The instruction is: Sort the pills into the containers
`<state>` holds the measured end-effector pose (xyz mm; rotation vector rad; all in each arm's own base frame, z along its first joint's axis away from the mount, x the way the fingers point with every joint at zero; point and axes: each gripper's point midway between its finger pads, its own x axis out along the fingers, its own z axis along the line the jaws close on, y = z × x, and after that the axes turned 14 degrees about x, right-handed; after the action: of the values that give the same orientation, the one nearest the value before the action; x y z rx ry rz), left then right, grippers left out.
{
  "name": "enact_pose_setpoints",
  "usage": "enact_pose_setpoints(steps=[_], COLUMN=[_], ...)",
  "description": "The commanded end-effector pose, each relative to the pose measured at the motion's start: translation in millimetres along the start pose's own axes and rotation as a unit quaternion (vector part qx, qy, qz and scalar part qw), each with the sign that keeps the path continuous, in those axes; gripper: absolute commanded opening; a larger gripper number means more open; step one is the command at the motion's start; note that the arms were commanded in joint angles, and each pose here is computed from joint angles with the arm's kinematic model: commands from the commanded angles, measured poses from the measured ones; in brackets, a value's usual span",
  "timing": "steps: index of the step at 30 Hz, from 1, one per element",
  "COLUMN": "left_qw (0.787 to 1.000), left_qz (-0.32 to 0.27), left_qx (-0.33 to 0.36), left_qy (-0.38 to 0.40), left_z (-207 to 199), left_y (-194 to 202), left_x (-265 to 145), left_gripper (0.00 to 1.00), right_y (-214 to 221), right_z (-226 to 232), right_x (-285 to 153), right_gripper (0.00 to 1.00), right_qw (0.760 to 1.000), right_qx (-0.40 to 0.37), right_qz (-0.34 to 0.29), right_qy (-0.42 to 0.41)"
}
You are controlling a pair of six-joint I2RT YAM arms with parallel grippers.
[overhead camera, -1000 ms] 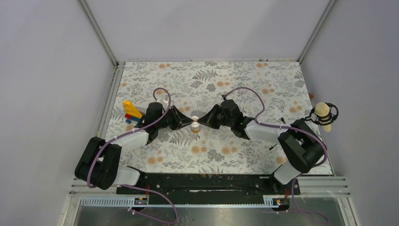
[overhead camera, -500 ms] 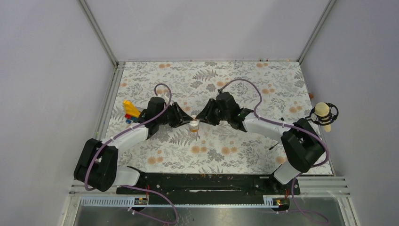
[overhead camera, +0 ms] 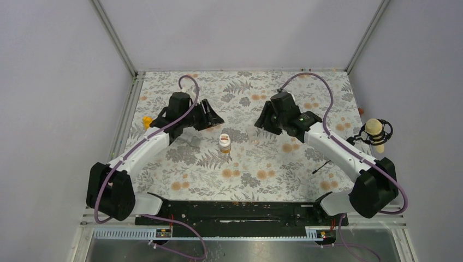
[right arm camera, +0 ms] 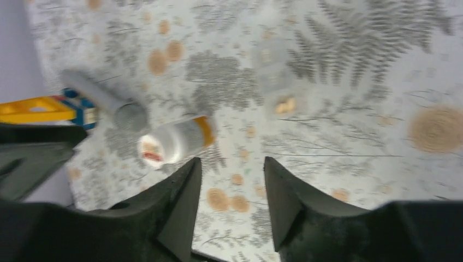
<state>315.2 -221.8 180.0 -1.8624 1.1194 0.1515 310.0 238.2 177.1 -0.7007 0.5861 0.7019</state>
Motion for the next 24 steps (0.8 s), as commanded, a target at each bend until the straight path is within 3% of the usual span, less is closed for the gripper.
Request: enact_pose_setpoints(steps=[1, 5, 8, 13, 18, 24], left_qw=[0.998, 0.997, 0.993, 0.986, 0.982, 0.986], left_qz=[0.006, 0.053, 0.112, 0.163, 0.188, 0.168], left_qx=[0.051, 0.052, 0.042, 0.023, 0.023, -0.009], left_qy=[0.034, 0.034, 0.026, 0.042, 0.024, 0.005], left_z=[-27, -36, -35, -38, -29, -24], left_y=[-17, -9, 2, 22, 52, 69], left_x=[8, 41, 72, 113, 144, 168], left_gripper=[0.49, 0.52, 0.52, 0.55, 0.57, 0.57], right_y=[-7, -14, -16, -15, -8, -2], right_z=[-70, -103, -115, -119, -114, -109], right_x=[-2, 7, 14, 34, 59, 74], right_gripper=[0.49, 0.41, 0.40, 0.41, 0.43, 0.43], right_qw=[0.993, 0.986, 0.981, 0.978, 0.981, 0.985], right_qx=[-0.014, 0.002, -0.005, -0.010, -0.008, -0.011], right_qz=[-0.008, -0.006, 0.000, 0.022, 0.046, 0.063], right_qy=[0.114, 0.169, 0.194, 0.205, 0.186, 0.159])
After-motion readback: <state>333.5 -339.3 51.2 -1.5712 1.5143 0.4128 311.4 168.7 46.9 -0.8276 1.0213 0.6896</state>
